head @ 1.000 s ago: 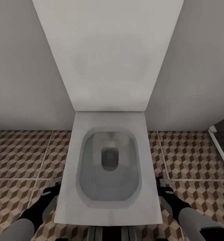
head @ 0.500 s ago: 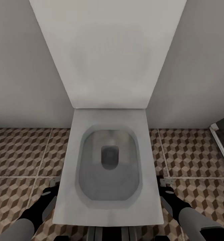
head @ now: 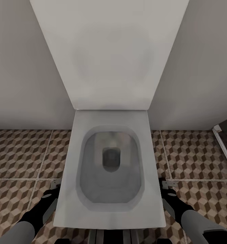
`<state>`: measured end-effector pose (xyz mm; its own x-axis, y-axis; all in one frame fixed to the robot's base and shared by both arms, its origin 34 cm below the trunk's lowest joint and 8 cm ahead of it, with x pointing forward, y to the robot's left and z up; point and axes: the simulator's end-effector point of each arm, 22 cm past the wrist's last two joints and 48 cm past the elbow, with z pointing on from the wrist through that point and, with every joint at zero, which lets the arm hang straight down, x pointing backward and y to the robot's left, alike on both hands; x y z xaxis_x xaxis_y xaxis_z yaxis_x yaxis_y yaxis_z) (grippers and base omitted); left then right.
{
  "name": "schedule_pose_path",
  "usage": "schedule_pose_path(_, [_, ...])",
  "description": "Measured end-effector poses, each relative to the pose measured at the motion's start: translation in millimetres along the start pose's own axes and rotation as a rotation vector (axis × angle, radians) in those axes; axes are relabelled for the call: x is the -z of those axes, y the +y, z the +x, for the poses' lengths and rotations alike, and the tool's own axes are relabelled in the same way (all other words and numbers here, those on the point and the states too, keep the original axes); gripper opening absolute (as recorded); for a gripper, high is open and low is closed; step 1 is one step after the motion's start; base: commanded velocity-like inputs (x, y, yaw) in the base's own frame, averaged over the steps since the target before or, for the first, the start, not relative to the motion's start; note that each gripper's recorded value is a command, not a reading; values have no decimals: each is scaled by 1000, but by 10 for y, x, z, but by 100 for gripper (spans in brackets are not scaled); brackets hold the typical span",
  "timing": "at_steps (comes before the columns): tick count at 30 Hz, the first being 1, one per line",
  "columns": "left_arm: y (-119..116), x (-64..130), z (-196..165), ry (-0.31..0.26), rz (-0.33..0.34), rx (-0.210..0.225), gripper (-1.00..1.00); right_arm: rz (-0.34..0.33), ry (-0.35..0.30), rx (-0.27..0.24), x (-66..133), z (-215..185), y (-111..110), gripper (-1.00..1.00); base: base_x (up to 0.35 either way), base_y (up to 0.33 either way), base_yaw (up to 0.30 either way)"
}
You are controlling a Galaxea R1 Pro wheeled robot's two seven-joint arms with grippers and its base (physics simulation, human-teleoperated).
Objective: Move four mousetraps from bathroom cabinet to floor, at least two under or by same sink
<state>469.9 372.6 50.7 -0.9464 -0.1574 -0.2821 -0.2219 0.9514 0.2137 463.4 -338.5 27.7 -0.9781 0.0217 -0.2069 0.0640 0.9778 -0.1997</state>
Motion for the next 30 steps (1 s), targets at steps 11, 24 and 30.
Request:
schedule_pose_path(11, [1, 0, -2, -1, 0, -1, -100, 0, 0, 1, 0, 1, -1, -100, 0, 0, 0])
schedule_pose_path(24, [0, 0, 8, 1, -3, -2, -100, 1, 3, -4, 0, 13, -5, -100, 0, 22, 0])
schedule_pose_path(30, [-2, 0, 9, 1, -3, -2, -100, 1, 3, -4, -1, 12, -3, -100, 0, 6, 0])
